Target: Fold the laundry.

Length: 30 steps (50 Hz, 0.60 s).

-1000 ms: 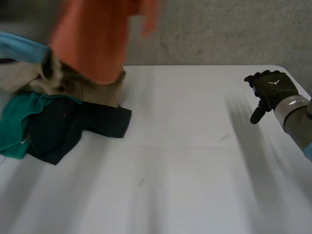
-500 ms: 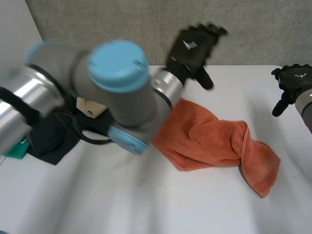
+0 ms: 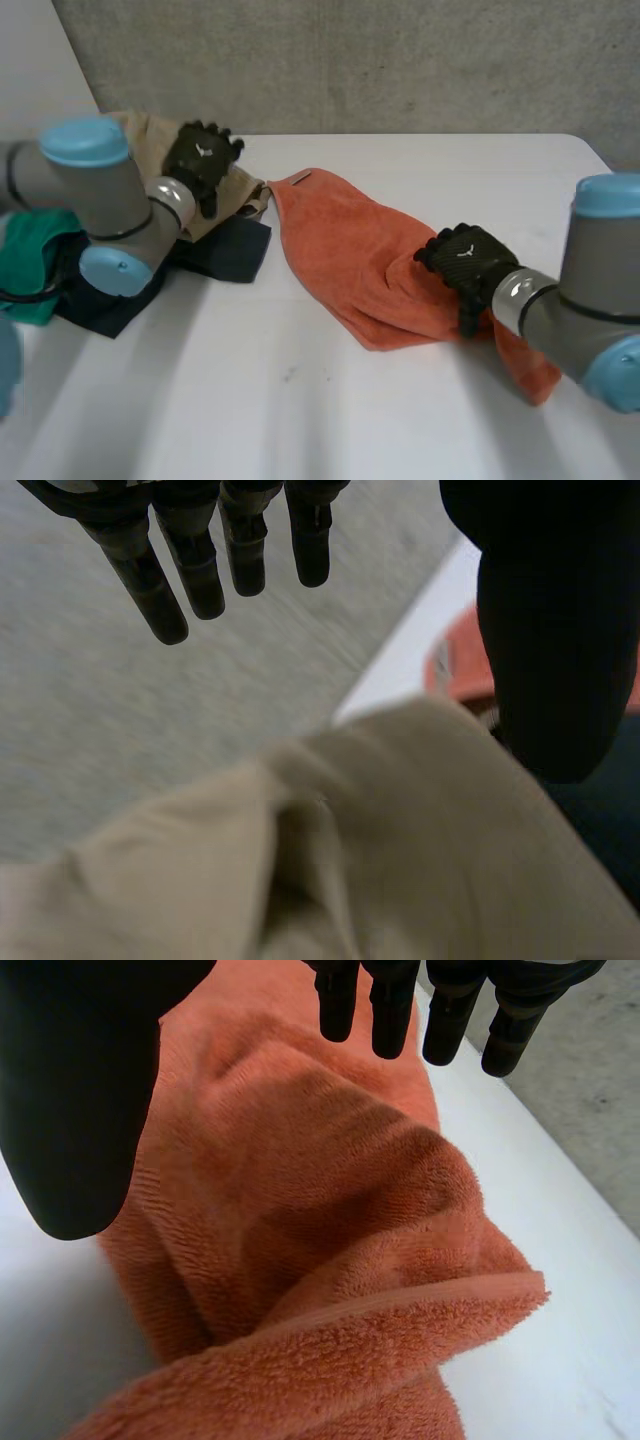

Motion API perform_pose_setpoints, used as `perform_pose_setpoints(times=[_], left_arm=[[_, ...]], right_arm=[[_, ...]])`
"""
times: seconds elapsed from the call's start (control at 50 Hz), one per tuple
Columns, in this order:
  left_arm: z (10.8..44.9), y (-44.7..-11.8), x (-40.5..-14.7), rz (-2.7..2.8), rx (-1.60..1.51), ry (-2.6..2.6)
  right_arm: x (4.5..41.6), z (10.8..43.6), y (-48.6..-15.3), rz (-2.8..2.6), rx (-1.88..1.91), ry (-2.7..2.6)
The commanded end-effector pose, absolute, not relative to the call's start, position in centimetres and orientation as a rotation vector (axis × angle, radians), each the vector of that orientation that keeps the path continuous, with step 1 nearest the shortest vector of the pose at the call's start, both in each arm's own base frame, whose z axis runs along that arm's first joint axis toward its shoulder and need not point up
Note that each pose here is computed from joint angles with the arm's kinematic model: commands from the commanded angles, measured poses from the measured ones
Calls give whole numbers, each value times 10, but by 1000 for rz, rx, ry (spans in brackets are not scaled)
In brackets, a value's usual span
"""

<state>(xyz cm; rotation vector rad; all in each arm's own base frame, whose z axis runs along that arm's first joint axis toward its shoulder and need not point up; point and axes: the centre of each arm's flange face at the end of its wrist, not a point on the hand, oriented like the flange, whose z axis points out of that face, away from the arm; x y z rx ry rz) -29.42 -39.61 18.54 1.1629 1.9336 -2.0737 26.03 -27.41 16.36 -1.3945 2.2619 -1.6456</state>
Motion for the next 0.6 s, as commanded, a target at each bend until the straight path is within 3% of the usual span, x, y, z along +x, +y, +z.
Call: perform_pose_setpoints(times=[0.02,0.14,0.3,0.44,0.6], left_arm=[[146,-414,-304,-2060,1250,1956],[136,-426,-303,-2049,1218,1936],[104,-438,-281,-1815,1306,1851],[125,-466,-248,-1749,1107,1747],[153,-503,-185,-1679,733,1633]], right_arm=[[260,153,-284,-1747,-1346,2337],[258,151,-284,-1743,-1344,2348],[258,149,-287,-1753,-1339,2349],[259,151,-288,-1766,-1336,2343],[259,150,-287,-1761,-1339,2342]])
